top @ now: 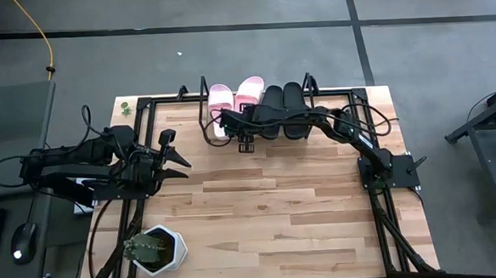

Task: Pick and place slides into the shelf
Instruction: Adjust the pink slide on the shelf

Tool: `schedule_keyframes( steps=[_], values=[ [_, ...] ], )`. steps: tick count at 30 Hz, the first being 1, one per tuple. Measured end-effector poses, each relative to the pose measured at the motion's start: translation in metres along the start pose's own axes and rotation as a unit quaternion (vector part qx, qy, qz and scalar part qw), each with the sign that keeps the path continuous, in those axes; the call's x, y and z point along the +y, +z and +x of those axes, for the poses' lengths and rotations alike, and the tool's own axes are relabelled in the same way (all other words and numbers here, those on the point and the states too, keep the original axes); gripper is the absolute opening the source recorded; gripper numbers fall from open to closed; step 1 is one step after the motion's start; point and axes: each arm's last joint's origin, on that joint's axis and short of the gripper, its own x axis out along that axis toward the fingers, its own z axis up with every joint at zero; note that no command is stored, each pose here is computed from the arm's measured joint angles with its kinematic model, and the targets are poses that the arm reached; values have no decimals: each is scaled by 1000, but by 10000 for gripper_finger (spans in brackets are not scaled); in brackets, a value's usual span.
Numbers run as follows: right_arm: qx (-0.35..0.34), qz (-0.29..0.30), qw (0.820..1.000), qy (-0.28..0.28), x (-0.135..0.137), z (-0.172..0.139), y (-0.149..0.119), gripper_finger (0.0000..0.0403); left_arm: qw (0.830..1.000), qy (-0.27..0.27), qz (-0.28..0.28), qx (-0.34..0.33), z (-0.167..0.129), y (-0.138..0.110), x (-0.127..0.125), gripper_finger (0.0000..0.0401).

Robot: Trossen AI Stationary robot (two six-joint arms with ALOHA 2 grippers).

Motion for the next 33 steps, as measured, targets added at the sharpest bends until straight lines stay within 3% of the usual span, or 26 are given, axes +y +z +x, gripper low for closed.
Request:
schedule_keyframes(
  steps=[5,18,33],
  values=[
    [4,0,1000,-3,1,4,0,146,1000,0,0,0,0,0,0,129],
    [31,13,999,-7,3,2,-5,12,1000,0,0,0,0,0,0,129],
    [70,8,997,-25,7,0,-11,5,1000,0,0,0,0,0,0,129]
  ],
)
